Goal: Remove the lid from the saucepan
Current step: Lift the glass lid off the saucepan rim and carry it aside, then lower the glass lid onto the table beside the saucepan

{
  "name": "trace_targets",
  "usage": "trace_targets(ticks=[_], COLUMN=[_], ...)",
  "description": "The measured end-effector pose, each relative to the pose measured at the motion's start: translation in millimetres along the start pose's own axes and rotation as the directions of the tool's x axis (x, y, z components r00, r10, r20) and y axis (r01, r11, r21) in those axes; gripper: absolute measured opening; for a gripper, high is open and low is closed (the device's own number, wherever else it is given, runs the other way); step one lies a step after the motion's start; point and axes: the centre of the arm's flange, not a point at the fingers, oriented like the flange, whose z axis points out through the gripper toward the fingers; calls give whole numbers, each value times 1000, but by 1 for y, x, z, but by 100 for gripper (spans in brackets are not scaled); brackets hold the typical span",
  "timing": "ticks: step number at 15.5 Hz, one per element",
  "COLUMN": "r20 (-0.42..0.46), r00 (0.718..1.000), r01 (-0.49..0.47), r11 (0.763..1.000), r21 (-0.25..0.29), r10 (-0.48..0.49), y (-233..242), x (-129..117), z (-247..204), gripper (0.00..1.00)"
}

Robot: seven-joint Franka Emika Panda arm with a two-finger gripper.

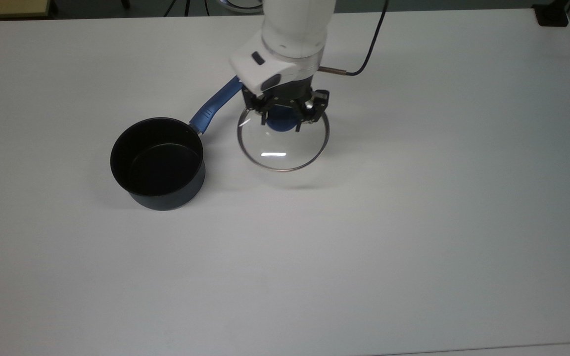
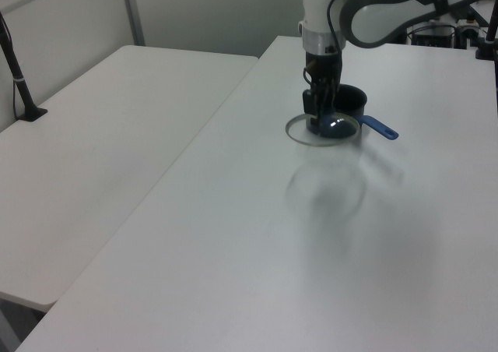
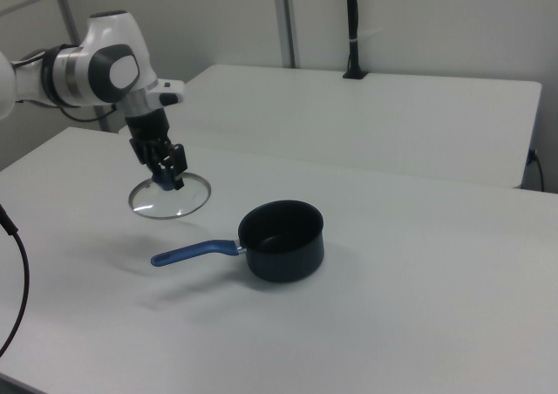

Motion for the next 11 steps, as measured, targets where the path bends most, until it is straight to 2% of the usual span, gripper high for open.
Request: trace_targets(ticks=[5,11], r20=[58,114], r00=[996,990], r01=[64,85], r11=[997,995], r21=[-33,-54], r10=[-62,-78], y=[-8,12], x=[-39,-77], z=[19,34], gripper=[62,62])
